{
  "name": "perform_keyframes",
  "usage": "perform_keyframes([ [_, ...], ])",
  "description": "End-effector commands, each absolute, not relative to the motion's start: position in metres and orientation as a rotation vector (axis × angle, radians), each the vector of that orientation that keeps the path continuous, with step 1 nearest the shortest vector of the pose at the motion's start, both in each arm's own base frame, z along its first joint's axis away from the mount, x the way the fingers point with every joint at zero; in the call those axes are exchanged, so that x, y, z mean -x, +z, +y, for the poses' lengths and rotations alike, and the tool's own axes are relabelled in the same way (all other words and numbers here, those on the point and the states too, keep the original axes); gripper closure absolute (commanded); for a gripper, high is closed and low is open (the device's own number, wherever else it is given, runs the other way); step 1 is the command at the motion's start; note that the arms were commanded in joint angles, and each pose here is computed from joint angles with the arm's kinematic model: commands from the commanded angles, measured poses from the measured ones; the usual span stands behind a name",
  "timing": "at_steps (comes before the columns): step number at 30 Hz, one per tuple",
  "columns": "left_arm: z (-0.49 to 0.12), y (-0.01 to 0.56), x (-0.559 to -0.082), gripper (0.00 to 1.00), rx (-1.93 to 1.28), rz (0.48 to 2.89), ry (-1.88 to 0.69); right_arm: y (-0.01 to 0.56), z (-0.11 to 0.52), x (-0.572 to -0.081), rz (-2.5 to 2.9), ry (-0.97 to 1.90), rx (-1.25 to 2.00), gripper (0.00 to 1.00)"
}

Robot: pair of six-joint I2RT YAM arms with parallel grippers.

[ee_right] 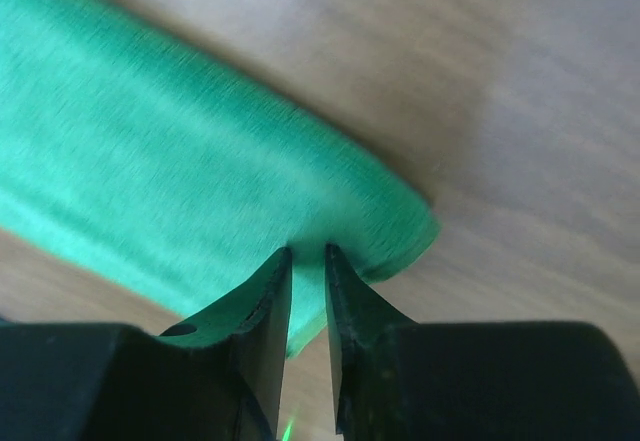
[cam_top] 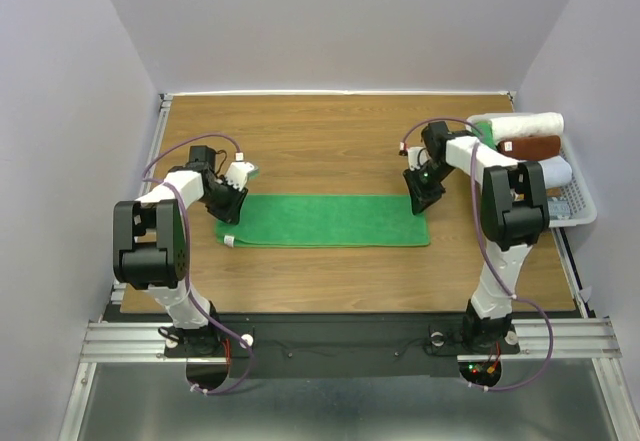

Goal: Roll the towels
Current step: Fold the towel

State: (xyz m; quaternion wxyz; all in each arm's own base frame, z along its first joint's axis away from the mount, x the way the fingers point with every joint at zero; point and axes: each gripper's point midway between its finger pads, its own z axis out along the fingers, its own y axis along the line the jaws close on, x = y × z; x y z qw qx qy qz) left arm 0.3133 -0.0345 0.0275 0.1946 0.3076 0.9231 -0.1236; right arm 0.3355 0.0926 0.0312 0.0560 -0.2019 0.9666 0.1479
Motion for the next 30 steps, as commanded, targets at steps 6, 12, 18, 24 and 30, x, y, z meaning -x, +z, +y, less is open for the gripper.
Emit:
perform_keyframes([
  [6,-0.026,0.009,-0.33,0.68,-0.682,2.643,-0.269,0.035,0.085,-0.408,2.806,0.236,0.536,0.76],
  [12,-0.049,0.039,-0.338,0.58,-0.672,2.549,-0.424,0.076,0.079,-0.411,2.73,0.227,0.47,0.61],
  [18,-0.057,0.092,-0.348,0.51,-0.652,2.382,-0.407,0.07,0.057,-0.377,2.812,0.259,0.311,0.57],
  [24,-0.053,0.13,-0.356,0.35,-0.628,2.271,-0.333,0.046,0.065,-0.36,2.891,0.354,0.261,0.57],
  [30,-0.056,0.137,-0.349,0.31,-0.633,2.259,-0.349,0.034,0.069,-0.365,2.901,0.378,0.216,0.57],
])
